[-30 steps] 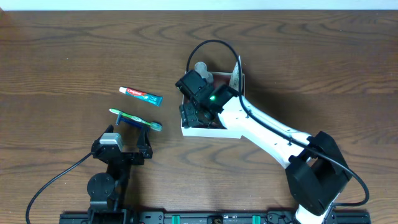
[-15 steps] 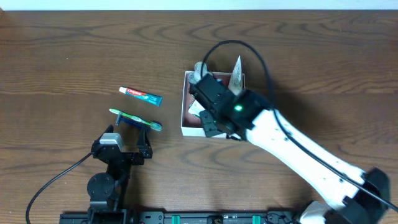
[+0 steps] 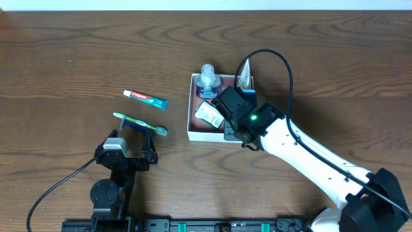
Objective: Pack container
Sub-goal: 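Withdraw the right gripper from the box to the right side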
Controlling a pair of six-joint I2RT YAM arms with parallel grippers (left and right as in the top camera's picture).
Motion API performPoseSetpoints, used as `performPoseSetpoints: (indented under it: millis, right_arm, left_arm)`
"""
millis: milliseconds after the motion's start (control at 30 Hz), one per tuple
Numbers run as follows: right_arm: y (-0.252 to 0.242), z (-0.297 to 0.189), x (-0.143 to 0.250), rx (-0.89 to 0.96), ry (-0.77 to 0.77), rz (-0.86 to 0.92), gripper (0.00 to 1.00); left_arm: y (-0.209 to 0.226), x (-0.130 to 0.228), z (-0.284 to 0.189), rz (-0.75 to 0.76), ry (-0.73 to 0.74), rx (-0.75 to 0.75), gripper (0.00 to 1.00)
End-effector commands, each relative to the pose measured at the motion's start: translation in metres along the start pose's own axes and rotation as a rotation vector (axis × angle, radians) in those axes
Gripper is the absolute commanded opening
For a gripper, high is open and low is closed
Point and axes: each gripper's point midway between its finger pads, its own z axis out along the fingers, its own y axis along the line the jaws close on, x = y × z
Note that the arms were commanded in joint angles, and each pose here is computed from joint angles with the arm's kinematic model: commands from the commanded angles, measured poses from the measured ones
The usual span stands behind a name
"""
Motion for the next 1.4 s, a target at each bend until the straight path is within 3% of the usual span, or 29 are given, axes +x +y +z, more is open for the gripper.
performPoseSetpoints:
  millis: [0,233,667,1367]
  right_arm:
    - [-0.005,0.004,-0.006,0.003,-0.019,0.054,0.04]
    - [-0.003,0.005,-0.019,-0.018,-0.063,0.047,0.03]
    - [-0.042,0.021,-0.018,0.075,-0.032,0.054,0.04]
    - [-0.041,0.021,-0.025,0.041,-0.039,-0.002,0.05]
  left_arm:
    - [0.002,0.015,0.001,-0.005,0.047,-0.002,0.98]
    - [0.002,0.015,0.001,-0.005,0.047,-0.002,0.98]
    - [0.002,0.015,0.001,-0.005,0.047,-0.002,0.98]
    - [0.002,0.015,0.001,-0.005,0.047,-0.002,0.98]
